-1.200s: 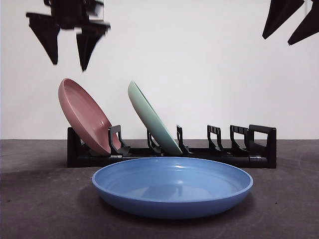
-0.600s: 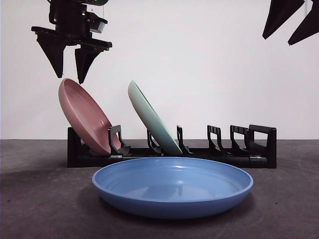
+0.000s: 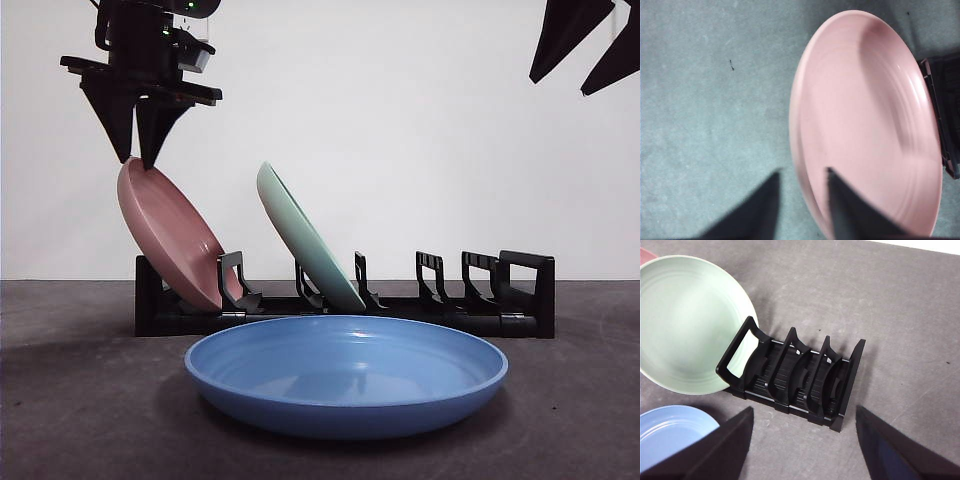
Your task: Place the plate
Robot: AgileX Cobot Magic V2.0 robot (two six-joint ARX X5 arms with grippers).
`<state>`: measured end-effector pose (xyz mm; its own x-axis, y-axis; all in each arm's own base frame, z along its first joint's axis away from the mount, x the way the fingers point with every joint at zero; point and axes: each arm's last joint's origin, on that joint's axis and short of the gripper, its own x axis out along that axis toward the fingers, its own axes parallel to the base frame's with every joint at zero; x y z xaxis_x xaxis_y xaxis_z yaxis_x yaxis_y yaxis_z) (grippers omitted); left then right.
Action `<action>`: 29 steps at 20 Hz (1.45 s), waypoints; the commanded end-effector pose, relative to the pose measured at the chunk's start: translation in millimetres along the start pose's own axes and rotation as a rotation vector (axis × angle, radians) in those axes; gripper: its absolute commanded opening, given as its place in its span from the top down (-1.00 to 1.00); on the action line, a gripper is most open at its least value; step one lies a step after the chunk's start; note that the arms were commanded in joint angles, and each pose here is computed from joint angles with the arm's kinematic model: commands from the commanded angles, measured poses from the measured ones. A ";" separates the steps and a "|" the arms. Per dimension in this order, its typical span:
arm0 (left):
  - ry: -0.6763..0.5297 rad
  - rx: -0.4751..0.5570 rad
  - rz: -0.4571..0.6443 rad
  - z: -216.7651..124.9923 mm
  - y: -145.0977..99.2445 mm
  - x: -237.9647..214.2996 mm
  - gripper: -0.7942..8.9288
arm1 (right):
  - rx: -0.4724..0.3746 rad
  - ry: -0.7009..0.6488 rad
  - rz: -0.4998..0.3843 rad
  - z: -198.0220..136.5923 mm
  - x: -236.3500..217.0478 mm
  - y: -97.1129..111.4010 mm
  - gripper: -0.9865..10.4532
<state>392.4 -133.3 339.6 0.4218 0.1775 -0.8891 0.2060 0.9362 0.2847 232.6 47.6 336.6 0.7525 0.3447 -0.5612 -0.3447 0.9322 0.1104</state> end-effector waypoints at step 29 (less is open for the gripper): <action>-0.146 -0.083 0.120 -4.4 35.1 -68.8 0.82 | 0.010 0.007 0.004 3.3 -1.1 1.2 0.26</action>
<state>369.2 -110.9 404.1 0.5593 0.2458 -0.7917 0.0810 0.9343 0.3472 231.3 47.4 334.8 0.7398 0.3424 -0.5791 -0.3420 0.9327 0.1147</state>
